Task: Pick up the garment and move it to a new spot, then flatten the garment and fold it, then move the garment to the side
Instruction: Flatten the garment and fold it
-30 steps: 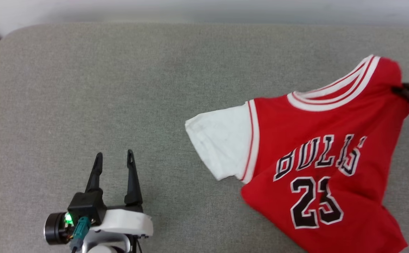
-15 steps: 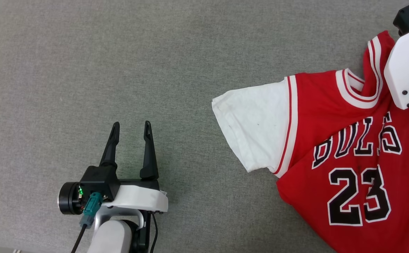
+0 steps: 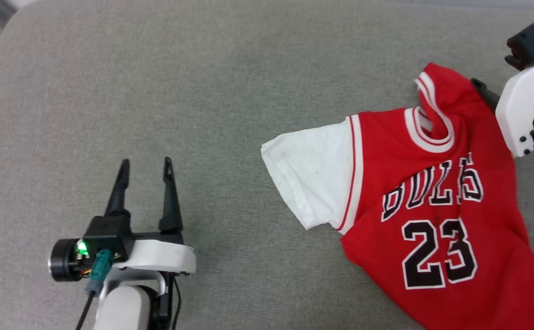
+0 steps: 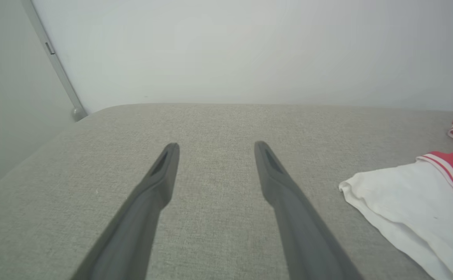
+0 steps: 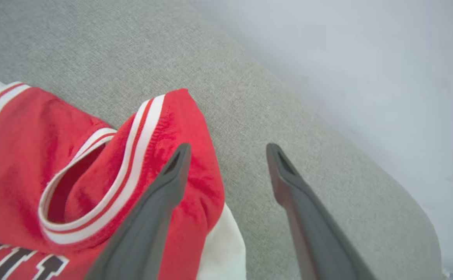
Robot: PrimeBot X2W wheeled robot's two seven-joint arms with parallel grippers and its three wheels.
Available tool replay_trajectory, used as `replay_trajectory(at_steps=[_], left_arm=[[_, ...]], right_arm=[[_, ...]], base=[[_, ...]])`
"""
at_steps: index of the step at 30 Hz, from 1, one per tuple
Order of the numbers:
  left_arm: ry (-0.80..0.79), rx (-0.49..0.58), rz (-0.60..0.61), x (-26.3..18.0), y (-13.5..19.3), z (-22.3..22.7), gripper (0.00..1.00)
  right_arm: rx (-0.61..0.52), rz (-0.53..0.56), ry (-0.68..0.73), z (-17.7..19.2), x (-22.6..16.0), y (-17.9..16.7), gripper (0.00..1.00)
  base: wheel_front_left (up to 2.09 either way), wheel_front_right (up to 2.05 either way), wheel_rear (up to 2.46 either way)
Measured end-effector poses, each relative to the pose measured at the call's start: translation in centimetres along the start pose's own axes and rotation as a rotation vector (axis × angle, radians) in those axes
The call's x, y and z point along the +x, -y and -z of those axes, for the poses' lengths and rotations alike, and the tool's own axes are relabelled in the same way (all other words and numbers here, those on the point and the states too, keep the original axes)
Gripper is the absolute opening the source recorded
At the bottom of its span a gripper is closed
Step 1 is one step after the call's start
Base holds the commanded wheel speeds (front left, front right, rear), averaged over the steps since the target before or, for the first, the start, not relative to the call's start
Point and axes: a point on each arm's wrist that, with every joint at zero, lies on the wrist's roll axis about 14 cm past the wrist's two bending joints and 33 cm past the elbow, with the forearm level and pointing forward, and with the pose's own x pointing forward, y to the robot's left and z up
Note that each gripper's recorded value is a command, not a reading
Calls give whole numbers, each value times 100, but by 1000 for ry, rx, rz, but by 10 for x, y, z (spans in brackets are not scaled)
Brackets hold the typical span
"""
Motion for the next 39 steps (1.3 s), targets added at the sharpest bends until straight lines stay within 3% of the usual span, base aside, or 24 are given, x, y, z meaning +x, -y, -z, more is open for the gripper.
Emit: replay_trajectory(at_steps=[6,14,21,24,31,39], left_arm=[[74,33,48,8,1,-23,100],[209,110,199,36,27,-66,100],[248,120,357,65,63,-93,100],[260,140,397,78,71,-106,100],[80,189,511,106,98,-100,100],[-357,308,735,94,139,-41,100]], right_arm=[[1,90,253,-28,-46,22,100],[75,310,639,-53,-120,61,100],[119,445,791,-47,-164,46,100],[131,459,785,-30,-169,24,100],[149,512,817,-21,-188,4,100],[203,541,808,-8,-196,-8,100]], base=[[0,0,0],[0,0,0],[0,0,0],[0,0,0],[0,0,0],[0,0,0]])
